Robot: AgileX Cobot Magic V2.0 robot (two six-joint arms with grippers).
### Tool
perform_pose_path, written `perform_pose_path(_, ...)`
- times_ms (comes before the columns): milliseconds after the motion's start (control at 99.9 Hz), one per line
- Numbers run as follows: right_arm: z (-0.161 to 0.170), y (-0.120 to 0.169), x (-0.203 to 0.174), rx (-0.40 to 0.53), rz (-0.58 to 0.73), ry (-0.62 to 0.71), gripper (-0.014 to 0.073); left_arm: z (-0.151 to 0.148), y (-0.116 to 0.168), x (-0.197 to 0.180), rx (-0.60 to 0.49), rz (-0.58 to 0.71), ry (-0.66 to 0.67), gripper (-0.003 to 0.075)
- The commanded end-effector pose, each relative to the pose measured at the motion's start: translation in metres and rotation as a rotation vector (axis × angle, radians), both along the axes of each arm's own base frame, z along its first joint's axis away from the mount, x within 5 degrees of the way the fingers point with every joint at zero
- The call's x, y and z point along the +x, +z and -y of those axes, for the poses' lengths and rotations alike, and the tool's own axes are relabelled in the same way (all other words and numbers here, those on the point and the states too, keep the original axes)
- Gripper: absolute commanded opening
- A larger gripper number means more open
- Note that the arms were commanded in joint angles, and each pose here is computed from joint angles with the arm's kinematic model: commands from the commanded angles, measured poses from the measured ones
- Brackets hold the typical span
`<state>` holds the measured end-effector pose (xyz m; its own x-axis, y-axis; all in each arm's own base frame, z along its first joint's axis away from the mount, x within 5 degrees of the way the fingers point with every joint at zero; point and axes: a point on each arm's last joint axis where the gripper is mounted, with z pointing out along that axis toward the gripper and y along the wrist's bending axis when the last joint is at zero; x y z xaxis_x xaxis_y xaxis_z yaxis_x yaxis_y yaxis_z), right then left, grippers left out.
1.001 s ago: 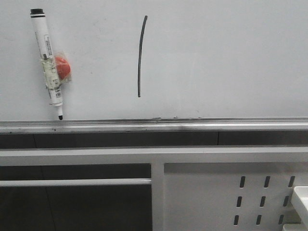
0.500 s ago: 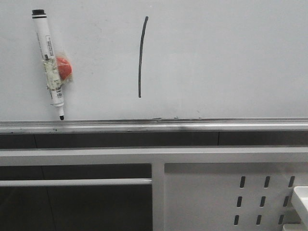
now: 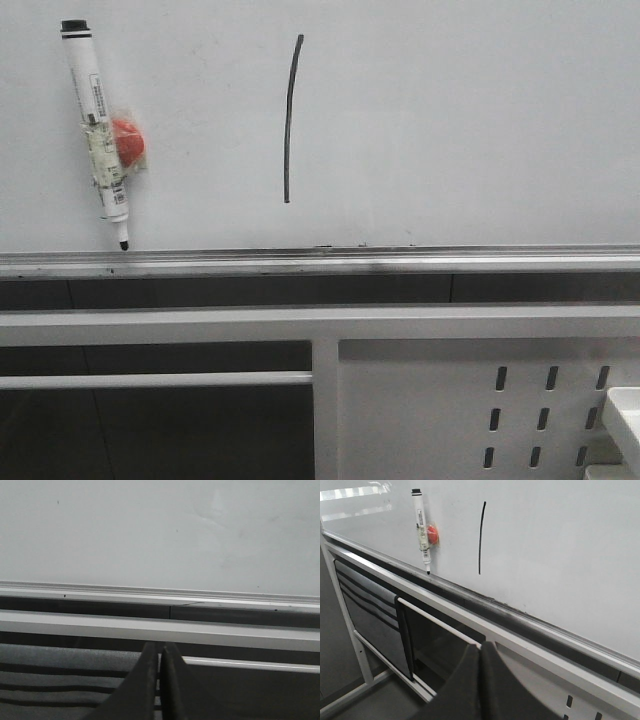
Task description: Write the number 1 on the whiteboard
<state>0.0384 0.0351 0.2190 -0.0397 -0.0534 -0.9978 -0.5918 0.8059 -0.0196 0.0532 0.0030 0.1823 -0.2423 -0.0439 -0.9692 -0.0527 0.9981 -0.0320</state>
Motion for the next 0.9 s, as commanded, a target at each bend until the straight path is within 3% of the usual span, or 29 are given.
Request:
perform_pose_path(0,0.0040,0.0142,-0.0011,0.066,0.075,-0.037,-0.0059,0.0008,-0.0069,0.0007,-0.020,0.037,-0.011,-0.0020)
perform_pose_path(891,0.0040,0.0142,-0.0011,0.066,0.075,-0.037,-0.0059,0.0017,-0.0065,0.0006,-0.029,0.037,-0.025,-0.0020)
